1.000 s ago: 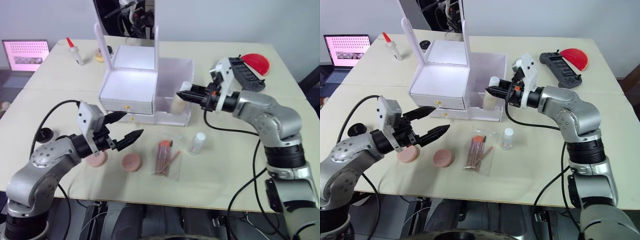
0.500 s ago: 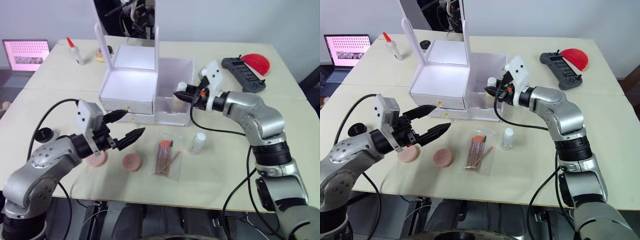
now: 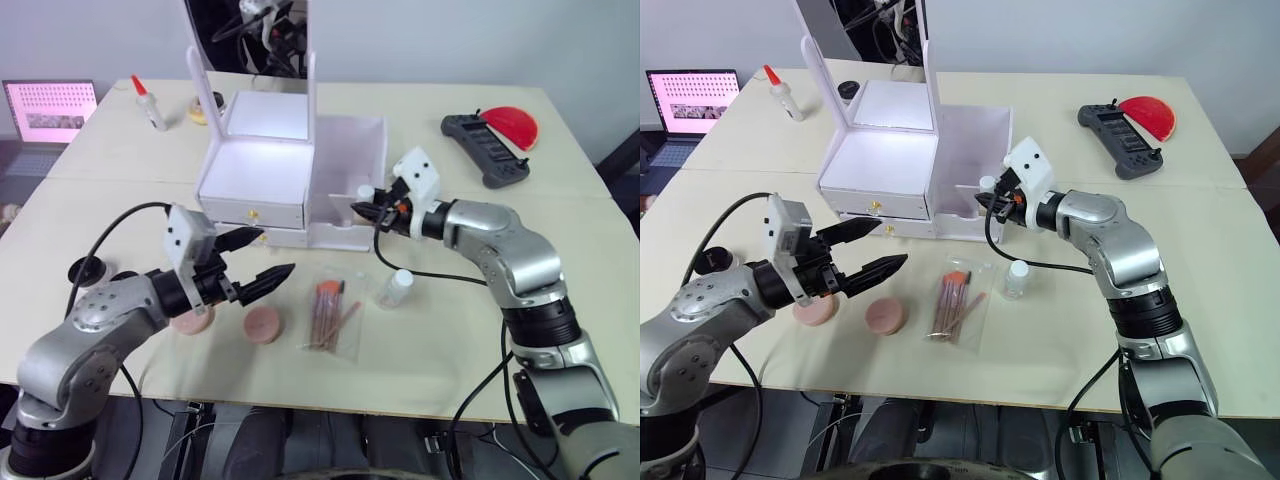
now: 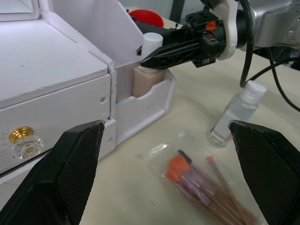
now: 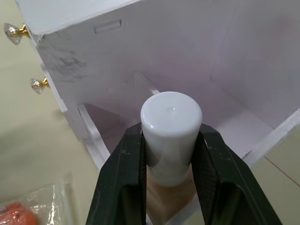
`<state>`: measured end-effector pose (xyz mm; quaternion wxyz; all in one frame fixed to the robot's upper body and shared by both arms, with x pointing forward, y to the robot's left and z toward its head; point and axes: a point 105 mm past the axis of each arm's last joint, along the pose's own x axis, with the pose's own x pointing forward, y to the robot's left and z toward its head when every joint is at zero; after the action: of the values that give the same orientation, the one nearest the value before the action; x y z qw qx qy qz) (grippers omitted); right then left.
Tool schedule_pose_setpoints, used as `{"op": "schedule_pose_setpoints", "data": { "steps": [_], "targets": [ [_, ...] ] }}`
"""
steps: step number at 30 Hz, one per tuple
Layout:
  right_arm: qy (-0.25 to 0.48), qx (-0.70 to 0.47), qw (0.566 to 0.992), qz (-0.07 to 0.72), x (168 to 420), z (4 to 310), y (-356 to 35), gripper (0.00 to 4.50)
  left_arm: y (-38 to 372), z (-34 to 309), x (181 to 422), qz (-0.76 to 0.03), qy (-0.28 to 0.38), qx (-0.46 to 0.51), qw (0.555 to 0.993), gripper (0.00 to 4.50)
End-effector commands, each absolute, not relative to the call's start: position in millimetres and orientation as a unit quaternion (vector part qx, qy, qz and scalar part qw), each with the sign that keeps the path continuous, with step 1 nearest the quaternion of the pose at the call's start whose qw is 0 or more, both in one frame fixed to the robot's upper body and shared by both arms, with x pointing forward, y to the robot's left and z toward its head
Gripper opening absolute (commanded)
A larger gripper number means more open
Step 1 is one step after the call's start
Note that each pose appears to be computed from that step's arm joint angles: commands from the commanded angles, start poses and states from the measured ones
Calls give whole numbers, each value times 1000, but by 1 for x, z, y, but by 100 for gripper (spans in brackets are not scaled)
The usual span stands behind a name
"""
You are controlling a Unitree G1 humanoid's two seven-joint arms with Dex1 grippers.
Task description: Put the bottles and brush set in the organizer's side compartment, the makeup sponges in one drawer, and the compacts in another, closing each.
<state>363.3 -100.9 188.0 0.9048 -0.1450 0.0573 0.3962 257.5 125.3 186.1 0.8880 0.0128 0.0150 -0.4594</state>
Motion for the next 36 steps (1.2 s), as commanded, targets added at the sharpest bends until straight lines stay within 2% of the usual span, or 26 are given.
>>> {"op": "schedule_pose_setpoints", "data": {
  "steps": [1,2,4,5,7,8,14,18,22,26,29,34,36],
  "targets": [
    [26,-151,906,396,359,205,-100,130,124,193,258,-465,-3,28,885,450],
    [24,-148,906,395,358,207,-101,184,124,193,258,-466,-3,28,885,450],
    [17,-138,909,393,358,213,-103,261,123,193,258,-468,-4,29,883,450],
    [10,-132,910,392,357,218,-104,323,123,193,259,-469,-5,31,883,450],
    [-3,-119,912,393,357,227,-105,417,123,193,261,-469,-6,32,882,450],
    [-9,-108,913,394,357,233,-106,448,122,194,261,-469,-8,33,882,450],
    [-54,-74,910,405,351,267,-126,448,128,199,267,-465,-23,40,884,450],
    [-82,-76,913,393,347,282,-178,448,153,206,270,-426,-40,52,902,450],
    [-71,-83,921,373,344,267,-228,448,199,206,267,-354,-41,50,933,450],
    [-43,-87,943,319,344,240,-284,448,262,198,252,-258,-19,80,963,450],
    [-17,-95,960,264,344,214,-326,448,315,196,232,-169,-3,96,981,450],
    [-20,-98,983,154,343,195,-378,448,380,196,198,-55,5,100,993,450],
    [-9,-98,986,136,340,186,-388,448,409,193,183,7,20,110,994,450]
  ]
}}
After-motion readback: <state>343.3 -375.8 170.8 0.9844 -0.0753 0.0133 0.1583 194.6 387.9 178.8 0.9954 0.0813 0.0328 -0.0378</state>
